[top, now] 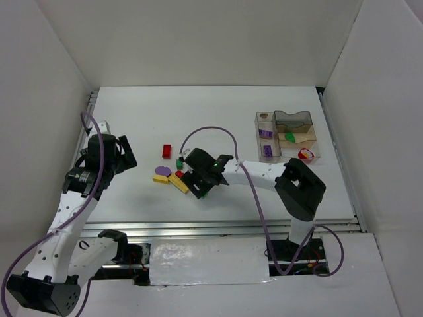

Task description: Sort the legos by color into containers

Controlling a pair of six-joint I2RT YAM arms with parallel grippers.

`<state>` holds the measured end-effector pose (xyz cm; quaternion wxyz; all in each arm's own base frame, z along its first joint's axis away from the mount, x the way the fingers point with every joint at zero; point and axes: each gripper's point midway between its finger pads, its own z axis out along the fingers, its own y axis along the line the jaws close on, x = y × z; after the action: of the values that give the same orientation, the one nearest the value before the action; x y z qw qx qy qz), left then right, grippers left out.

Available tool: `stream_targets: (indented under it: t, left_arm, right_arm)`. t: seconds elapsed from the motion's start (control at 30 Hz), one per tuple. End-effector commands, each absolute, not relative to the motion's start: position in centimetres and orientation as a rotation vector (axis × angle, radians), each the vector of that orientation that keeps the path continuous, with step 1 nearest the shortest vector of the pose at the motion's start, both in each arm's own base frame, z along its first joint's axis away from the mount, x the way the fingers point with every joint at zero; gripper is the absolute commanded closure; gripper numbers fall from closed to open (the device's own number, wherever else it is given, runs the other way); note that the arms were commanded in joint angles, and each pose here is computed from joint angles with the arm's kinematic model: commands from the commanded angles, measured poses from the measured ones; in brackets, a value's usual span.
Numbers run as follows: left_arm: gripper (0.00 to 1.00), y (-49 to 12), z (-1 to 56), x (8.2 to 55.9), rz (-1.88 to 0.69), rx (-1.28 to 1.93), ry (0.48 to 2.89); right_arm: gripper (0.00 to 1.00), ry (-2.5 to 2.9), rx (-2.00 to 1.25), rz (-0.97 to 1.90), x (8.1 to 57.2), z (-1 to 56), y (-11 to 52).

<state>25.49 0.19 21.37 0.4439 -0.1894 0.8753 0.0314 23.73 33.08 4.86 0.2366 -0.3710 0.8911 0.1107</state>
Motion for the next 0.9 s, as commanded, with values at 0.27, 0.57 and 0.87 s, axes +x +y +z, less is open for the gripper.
stream_targets:
  t: [0.27,0.57,0.87]
  left_arm:
    - [0.0,-0.1,22.2,26.1,0.047,-0.465,2.139]
    - [0.0,-0.2,22.3,26.1,0.039,-0.461,2.133]
    - [0.01,-0.3,22.5,26.0,0.027,-0.454,2.127]
  right_arm:
    - [0.44,2.466,-1.093,0.28,22.6,2.3,33.9]
    - [1.0,2.331,-0.667,0.196,27.8,8.1,31.3]
    - [1.0,2.273,0.369,0.059,40.2,16.3,10.0]
